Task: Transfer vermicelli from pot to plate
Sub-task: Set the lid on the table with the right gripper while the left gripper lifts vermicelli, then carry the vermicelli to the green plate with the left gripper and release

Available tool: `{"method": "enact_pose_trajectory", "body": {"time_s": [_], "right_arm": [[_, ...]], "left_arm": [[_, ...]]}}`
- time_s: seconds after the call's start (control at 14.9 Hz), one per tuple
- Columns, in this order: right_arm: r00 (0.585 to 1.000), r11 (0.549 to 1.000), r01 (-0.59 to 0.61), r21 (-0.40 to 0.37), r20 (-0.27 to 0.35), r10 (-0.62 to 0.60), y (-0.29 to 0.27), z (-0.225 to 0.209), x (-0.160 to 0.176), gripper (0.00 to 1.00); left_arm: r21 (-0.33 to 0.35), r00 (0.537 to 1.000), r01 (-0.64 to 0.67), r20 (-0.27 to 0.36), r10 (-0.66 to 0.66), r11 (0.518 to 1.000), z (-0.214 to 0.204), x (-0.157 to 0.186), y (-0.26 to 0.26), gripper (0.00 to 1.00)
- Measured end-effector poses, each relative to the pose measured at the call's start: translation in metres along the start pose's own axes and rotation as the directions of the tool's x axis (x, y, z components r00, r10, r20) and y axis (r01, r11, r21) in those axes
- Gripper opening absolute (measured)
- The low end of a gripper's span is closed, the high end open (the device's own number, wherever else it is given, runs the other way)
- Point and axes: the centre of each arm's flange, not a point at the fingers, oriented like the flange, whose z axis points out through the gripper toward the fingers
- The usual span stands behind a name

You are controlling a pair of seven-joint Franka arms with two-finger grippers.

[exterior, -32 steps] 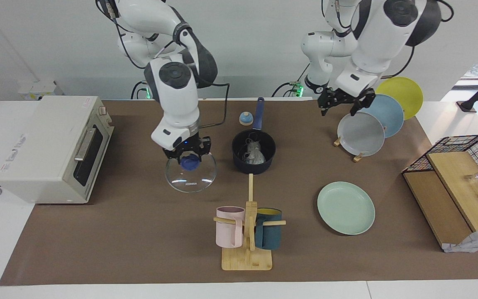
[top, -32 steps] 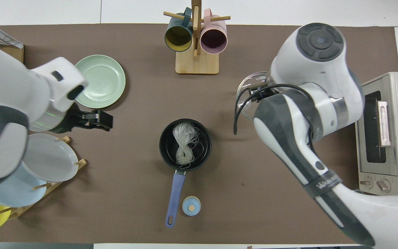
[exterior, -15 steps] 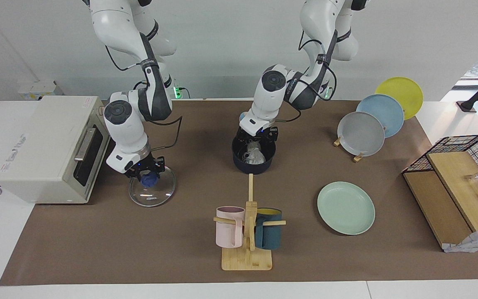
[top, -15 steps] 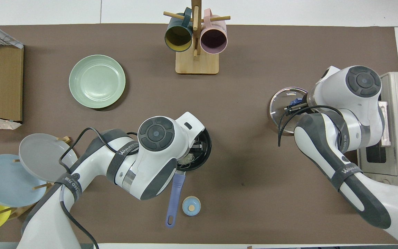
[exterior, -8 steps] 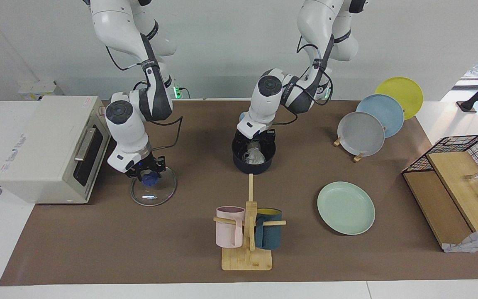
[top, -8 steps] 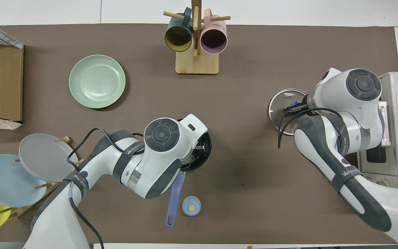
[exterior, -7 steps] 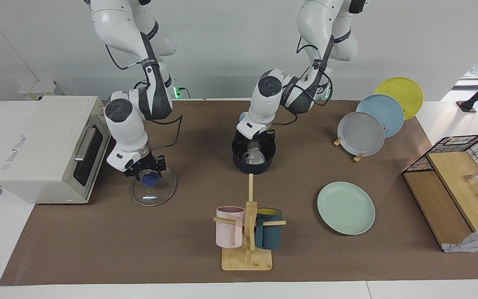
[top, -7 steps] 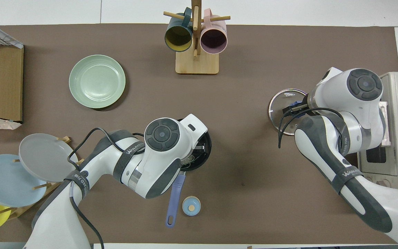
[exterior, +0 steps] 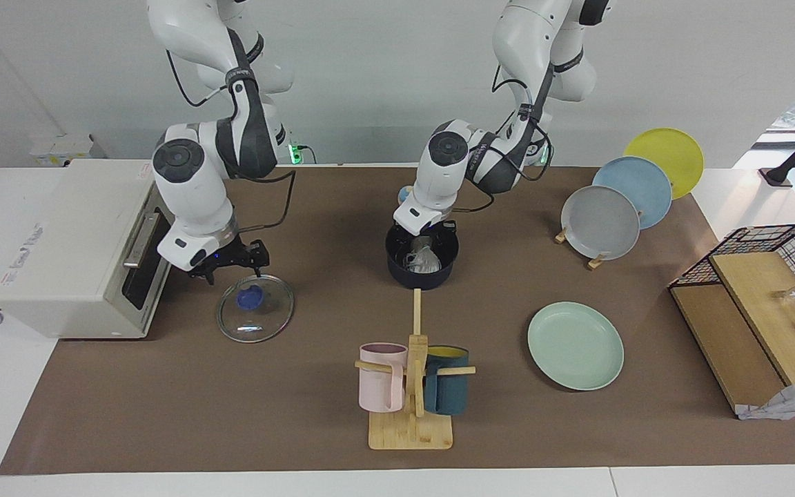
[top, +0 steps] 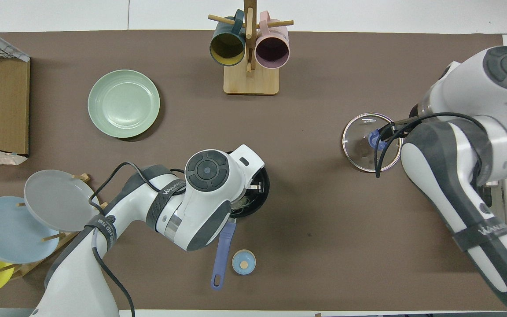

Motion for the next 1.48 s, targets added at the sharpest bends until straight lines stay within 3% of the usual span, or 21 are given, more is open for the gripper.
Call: {"method": "enact_pose_trajectory", "body": {"time_s": [0.2,0.47,0.67,1.01,1.27,1.48], "right_arm": [[1.0,1.0,-0.021,-0.006,0.018,0.021,0.005,-0.077,-0.024,1.0],[0.999,0.999,-0.045,0.0,0.027,0.045,0.003,-0.142,-0.064,1.0],[0.997,0.999,-0.05,-0.005,0.058,0.05,0.001,-0.156,-0.081,1.0],[0.995,0.998,-0.063,-0.002,0.082,0.063,0.006,-0.152,-0.084,1.0],[0.99,0.991,-0.124,0.041,0.08,0.12,0.037,-0.149,-0.087,1.0],[0.989,0.99,-0.134,0.042,0.074,0.131,0.042,-0.149,-0.087,1.0]], "left_arm": [[-0.002,1.0,0.005,-0.004,-0.005,1.0,-0.002,0.003,-0.002,0.17],[0.0,1.0,0.018,-0.001,-0.018,1.0,-0.021,0.011,-0.005,0.17],[0.012,0.998,0.051,0.026,-0.051,0.999,-0.08,0.026,-0.018,0.15],[-0.024,0.991,0.121,0.06,-0.119,0.992,-0.183,0.041,-0.046,0.15],[-0.07,0.981,0.189,0.049,-0.185,0.98,-0.255,0.076,-0.126,0.15],[-0.095,0.979,0.204,0.018,-0.203,0.974,-0.272,0.105,-0.204,0.15]]}}
